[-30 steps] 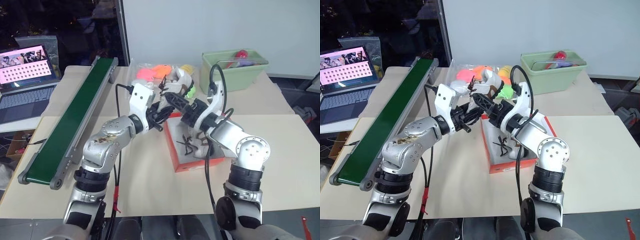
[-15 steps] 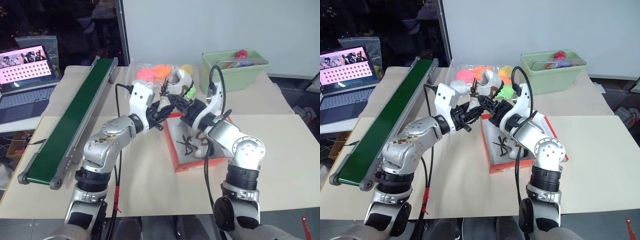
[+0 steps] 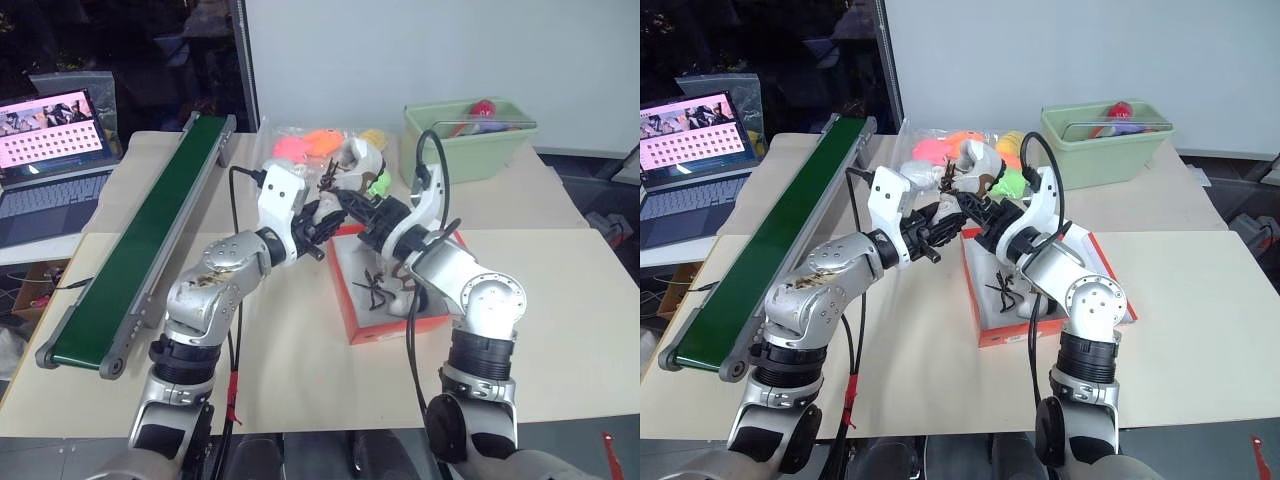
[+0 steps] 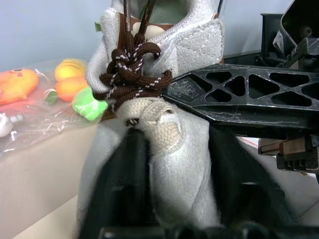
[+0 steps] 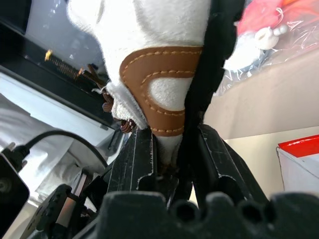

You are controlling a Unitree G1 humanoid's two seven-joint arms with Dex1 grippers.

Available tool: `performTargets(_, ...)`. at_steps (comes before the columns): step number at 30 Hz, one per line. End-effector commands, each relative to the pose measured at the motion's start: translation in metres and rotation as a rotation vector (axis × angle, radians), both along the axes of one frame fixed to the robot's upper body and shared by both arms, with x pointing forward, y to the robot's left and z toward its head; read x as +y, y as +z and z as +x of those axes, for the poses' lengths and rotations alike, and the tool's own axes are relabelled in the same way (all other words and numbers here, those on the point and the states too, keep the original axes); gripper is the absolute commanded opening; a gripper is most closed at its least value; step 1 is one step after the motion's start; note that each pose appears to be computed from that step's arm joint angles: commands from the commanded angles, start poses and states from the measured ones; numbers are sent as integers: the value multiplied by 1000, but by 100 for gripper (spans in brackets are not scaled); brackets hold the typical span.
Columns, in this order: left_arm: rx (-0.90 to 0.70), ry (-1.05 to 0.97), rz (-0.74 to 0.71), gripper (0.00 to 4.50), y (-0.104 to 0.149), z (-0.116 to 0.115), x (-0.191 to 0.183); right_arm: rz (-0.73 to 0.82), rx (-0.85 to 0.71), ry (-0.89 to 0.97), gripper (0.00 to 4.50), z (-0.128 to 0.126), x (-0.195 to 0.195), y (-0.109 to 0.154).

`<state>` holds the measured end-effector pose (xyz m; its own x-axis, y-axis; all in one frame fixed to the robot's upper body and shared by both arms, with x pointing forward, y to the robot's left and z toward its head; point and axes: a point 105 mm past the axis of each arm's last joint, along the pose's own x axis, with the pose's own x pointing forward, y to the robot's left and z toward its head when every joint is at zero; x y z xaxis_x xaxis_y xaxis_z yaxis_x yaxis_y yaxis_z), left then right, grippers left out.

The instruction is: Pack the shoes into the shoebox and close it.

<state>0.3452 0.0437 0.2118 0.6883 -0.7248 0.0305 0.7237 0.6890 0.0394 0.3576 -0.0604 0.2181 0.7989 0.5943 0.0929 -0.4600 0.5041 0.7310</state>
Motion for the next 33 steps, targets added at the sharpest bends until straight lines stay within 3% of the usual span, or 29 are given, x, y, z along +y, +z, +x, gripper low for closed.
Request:
performTargets(1,-81,-88,-57,344,21,-17,-12,66,-81,-38,57,1,-7,27)
performTargets(10,-23,-40,-43,344,-1,-23,4,-74,-144,-249,57,27,-71,45)
performTargets(14,-5,-43,9,344,-17,-30,14,-342,-145,-131,57,24,-81,45)
performTargets(18,-19,-117,88,344,-29,-43,24,-563,43,74,57,15,-84,20)
performTargets(23,-36,-187,161,344,-38,-54,42,-608,274,212,57,13,-88,0)
performTargets(33,-31,-216,202,344,-51,-63,43,-682,484,359,57,9,-76,-35)
